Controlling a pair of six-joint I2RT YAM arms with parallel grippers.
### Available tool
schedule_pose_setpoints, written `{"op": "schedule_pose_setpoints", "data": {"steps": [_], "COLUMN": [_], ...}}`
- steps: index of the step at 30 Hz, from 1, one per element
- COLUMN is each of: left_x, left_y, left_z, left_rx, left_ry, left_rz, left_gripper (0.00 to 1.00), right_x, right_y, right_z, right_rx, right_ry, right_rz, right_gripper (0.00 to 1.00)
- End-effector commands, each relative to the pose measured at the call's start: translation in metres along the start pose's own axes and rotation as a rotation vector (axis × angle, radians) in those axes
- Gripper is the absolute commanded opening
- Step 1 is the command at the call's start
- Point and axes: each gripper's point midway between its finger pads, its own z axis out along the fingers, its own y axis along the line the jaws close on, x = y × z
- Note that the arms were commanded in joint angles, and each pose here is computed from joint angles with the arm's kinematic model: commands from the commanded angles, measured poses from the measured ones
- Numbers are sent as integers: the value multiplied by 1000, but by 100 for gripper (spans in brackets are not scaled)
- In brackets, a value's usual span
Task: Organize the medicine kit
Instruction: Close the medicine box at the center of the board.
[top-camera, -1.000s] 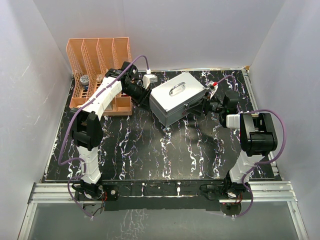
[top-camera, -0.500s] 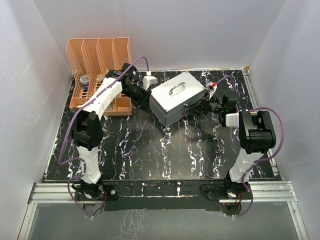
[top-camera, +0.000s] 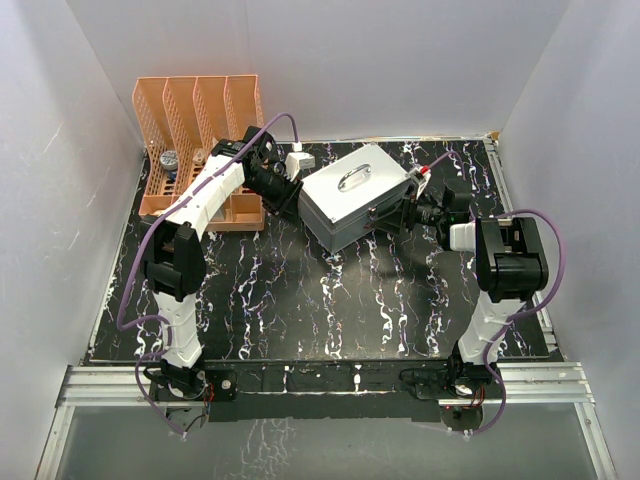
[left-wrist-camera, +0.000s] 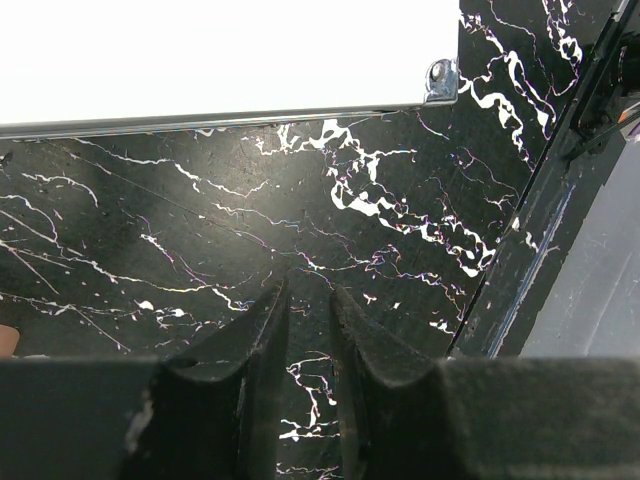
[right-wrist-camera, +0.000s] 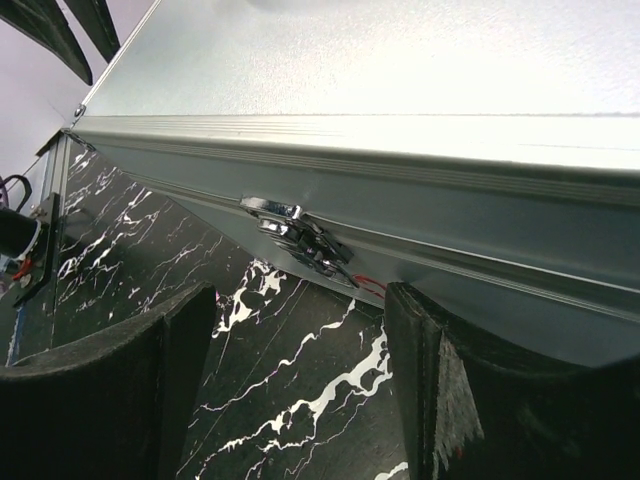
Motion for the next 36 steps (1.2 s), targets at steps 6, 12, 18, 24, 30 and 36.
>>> {"op": "schedule_pose_setpoints", "data": {"steps": [6, 12, 18, 24, 30, 36], "left_x": [-13, -13, -13, -11, -10, -9], "left_y": [-21, -20, -22, -23, -25, -26], "left_z": [-20, -20, -21, -23, -23, -24], "left_rx": [14, 15, 18, 16, 19, 17], "left_ry": [-48, -46, -46, -41, -39, -41], "left_rz": [53, 51, 50, 54, 55, 59], "left_gripper": [22, 22, 22, 22, 22, 22], "right_x": [-12, -12, -17, -16, -13, -3], "right_y": [-1, 7, 18, 25, 29, 33], "right_z": [11, 10, 8, 7, 6, 14], "right_rx": [-73, -109, -142, -167, -173, -179], "right_ry": [-2, -9, -43, -49, -41, -6], "right_rz": [-84, -99, -120, -101, -81, -74], "right_gripper": [68, 68, 69, 67, 66, 66]}}
